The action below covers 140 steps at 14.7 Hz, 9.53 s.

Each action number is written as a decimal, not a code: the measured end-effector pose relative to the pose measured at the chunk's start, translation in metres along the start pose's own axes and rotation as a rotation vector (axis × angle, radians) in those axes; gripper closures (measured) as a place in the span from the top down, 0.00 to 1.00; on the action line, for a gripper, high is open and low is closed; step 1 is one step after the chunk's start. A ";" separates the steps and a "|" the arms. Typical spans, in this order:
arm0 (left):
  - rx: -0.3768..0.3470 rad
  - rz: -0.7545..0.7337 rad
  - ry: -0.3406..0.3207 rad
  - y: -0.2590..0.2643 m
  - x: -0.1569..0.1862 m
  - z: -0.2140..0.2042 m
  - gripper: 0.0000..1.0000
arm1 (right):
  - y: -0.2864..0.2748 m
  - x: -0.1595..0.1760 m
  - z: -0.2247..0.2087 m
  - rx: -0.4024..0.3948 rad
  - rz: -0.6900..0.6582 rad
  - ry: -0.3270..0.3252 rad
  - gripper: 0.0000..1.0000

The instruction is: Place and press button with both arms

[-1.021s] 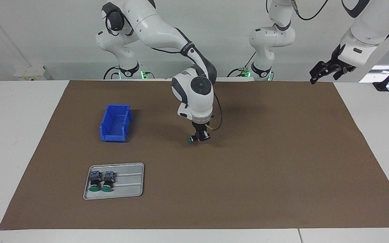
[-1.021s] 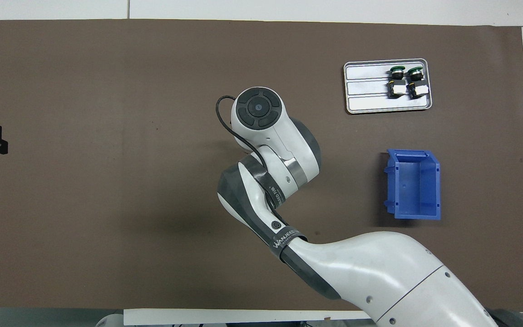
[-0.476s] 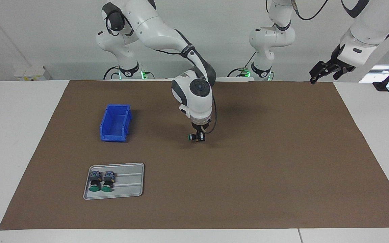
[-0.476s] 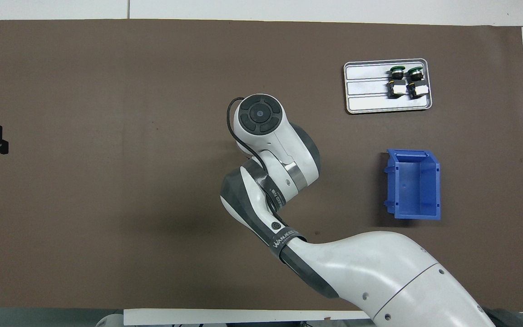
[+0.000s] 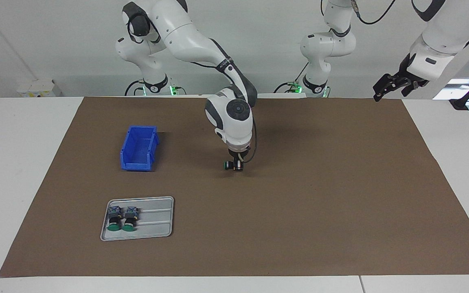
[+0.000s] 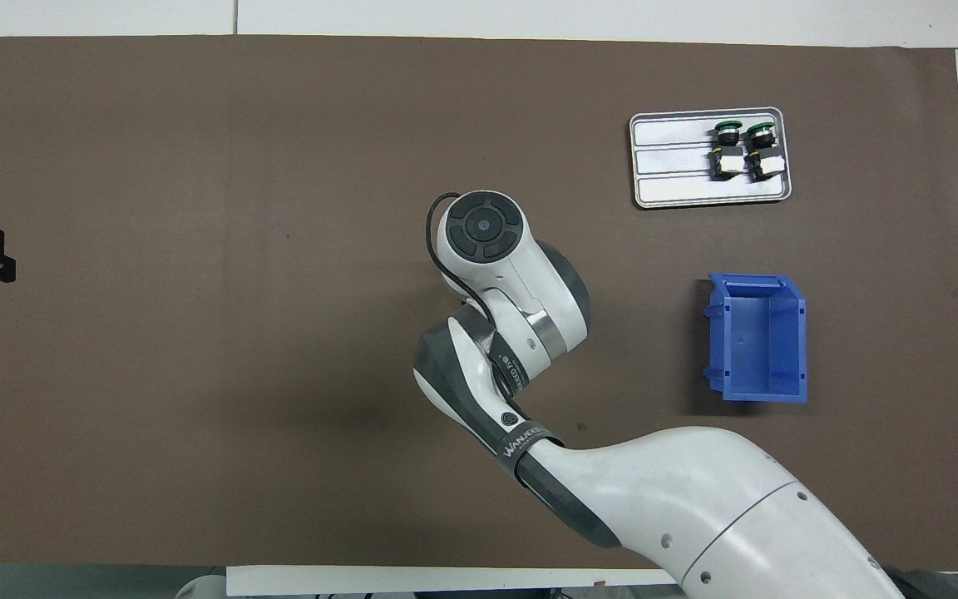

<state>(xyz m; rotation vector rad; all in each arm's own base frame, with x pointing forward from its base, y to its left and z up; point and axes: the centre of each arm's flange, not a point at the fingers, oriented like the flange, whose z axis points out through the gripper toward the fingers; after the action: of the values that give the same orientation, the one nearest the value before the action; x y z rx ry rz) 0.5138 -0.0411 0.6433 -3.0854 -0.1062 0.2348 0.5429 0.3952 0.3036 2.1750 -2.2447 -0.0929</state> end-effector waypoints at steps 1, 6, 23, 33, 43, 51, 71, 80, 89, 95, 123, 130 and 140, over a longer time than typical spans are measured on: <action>0.000 0.000 0.000 0.000 0.000 0.000 1.00 | -0.005 0.001 -0.010 0.005 0.003 -0.002 0.81; 0.000 -0.031 0.000 0.001 0.000 0.000 1.00 | -0.046 0.061 -0.133 0.086 -0.137 -0.041 1.00; -0.078 -0.752 0.003 0.214 -0.032 0.085 1.00 | 0.024 0.447 -0.334 -0.061 -1.321 -0.083 1.00; -0.153 -1.140 -0.015 0.387 -0.061 0.189 1.00 | 0.028 0.446 -0.332 -0.087 -1.440 -0.066 1.00; -0.126 -1.260 0.023 0.466 -0.031 0.289 1.00 | 0.025 0.427 -0.333 -0.105 -1.525 -0.022 1.00; -0.150 -1.299 0.027 0.478 -0.020 0.316 0.98 | 0.025 0.427 -0.333 -0.106 -1.524 -0.022 1.00; -0.179 -1.300 0.030 0.483 -0.018 0.315 0.32 | 0.025 0.427 -0.333 -0.106 -1.524 -0.022 1.00; -0.334 -1.353 -0.115 0.402 0.028 0.243 0.32 | 0.025 0.427 -0.333 -0.106 -1.524 -0.022 1.00; -0.634 -1.252 -0.494 0.339 0.033 0.267 0.32 | 0.025 0.427 -0.333 -0.106 -1.524 -0.022 1.00; -0.832 -1.254 -0.622 0.312 0.023 0.293 0.32 | 0.025 0.427 -0.333 -0.106 -1.524 -0.022 1.00; -1.092 -1.144 -0.909 0.245 -0.001 0.409 0.32 | 0.025 0.427 -0.333 -0.106 -1.524 -0.022 1.00; -1.089 -1.137 -0.896 0.244 -0.004 0.413 0.33 | 0.025 0.427 -0.332 -0.106 -1.524 -0.022 1.00; -1.092 -1.149 -0.823 0.243 -0.002 0.405 0.61 | 0.025 0.427 -0.332 -0.106 -1.524 -0.022 1.00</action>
<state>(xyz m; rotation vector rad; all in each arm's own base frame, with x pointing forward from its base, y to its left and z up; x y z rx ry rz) 0.4659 -0.2668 0.2318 -2.6523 -2.5355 1.6927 0.5218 -0.0415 0.6236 3.1108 -0.1153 -0.2118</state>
